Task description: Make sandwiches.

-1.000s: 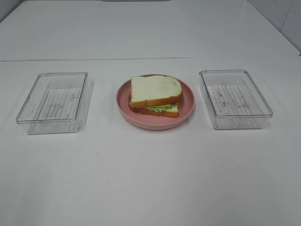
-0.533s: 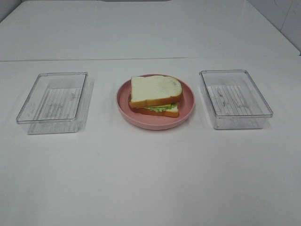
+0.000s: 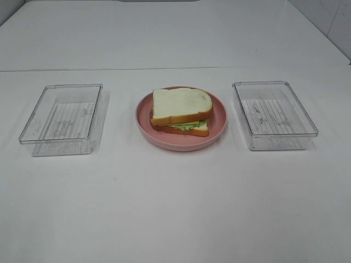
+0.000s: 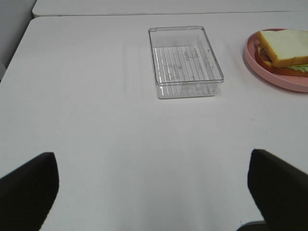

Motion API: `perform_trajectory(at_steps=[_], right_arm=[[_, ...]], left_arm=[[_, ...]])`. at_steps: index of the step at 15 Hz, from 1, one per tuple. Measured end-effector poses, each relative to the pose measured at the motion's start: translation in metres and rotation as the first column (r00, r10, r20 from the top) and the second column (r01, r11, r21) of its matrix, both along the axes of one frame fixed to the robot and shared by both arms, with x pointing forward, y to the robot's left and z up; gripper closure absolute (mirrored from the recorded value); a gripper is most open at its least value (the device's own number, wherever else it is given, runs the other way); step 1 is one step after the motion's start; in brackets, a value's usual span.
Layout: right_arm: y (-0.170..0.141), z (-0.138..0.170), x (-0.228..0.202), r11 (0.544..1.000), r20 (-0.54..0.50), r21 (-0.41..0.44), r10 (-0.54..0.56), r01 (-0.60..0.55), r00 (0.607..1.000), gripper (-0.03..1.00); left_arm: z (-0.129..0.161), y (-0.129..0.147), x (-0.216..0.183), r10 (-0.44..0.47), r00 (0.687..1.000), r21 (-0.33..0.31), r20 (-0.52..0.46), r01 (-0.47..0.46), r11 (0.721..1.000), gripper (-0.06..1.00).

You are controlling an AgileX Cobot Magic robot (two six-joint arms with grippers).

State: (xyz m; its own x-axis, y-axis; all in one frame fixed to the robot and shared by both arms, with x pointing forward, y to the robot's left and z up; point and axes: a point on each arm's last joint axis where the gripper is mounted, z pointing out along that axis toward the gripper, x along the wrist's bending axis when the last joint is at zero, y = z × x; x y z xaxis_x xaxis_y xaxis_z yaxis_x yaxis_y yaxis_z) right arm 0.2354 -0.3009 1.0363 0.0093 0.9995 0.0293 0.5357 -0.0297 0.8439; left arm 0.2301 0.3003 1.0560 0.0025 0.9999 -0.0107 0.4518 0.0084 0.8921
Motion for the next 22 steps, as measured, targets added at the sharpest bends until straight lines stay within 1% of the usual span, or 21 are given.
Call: perform_trajectory(at_steps=[8,15,22], right_arm=[[0.0016,0.0002,0.0001,1.000,0.003,0.006,0.016,-0.016,1.000,0.10],[0.0016,0.0002,0.0001,0.999,0.003,-0.023,0.035,-0.035,0.999,0.10],[0.0016,0.0002,0.0001,0.999,0.003,-0.028,0.038,-0.038,0.999,0.10]], left_arm=[[0.0000,0.0000,0.0000,0.000,1.000,0.000,0.000,0.000,1.000,-0.05],[0.0000,0.0000,0.0000,0.000,1.000,0.000,0.000,0.000,1.000,-0.05],[0.0000,0.0000,0.0000,0.000,1.000,0.000,0.000,0.000,1.000,-0.05]])
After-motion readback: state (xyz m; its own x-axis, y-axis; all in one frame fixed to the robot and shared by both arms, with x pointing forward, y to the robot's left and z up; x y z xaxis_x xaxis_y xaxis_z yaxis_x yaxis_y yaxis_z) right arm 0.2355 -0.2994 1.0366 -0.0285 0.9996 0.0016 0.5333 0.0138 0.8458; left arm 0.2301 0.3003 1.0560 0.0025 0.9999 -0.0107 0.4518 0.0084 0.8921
